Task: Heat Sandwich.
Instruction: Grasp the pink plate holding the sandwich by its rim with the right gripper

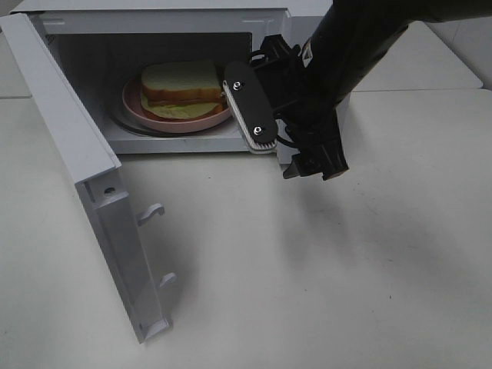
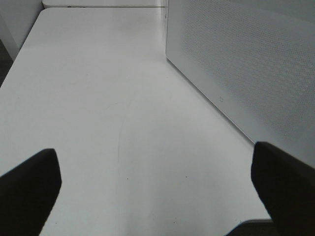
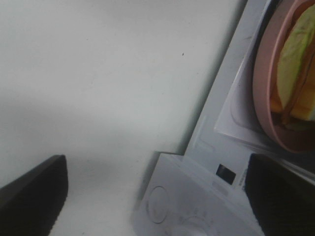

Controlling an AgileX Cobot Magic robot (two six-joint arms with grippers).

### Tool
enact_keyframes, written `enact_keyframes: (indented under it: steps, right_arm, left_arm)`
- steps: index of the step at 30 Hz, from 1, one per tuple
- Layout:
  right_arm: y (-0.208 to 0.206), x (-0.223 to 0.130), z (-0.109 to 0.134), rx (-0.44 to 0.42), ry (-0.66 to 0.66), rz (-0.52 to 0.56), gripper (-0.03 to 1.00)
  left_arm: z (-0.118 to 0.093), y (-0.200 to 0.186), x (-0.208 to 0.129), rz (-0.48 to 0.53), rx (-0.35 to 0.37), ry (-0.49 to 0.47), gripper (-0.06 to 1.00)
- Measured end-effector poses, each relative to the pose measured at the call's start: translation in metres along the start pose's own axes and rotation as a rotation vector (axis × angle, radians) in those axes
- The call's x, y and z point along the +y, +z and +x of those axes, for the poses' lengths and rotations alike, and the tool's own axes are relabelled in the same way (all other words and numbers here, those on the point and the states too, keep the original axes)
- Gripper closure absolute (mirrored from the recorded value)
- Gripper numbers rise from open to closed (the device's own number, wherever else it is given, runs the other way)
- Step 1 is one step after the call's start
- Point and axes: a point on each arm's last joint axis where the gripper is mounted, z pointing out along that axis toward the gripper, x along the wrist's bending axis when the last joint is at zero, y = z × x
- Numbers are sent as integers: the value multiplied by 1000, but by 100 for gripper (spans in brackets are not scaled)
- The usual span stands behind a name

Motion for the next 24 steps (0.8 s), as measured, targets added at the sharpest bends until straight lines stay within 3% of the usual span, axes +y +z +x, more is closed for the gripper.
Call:
enact_keyframes:
  steps: [24]
  right_arm:
    - [56, 24, -55, -95, -27, -33, 11]
  left_arm:
    - [0, 0, 0, 0, 0, 0, -3]
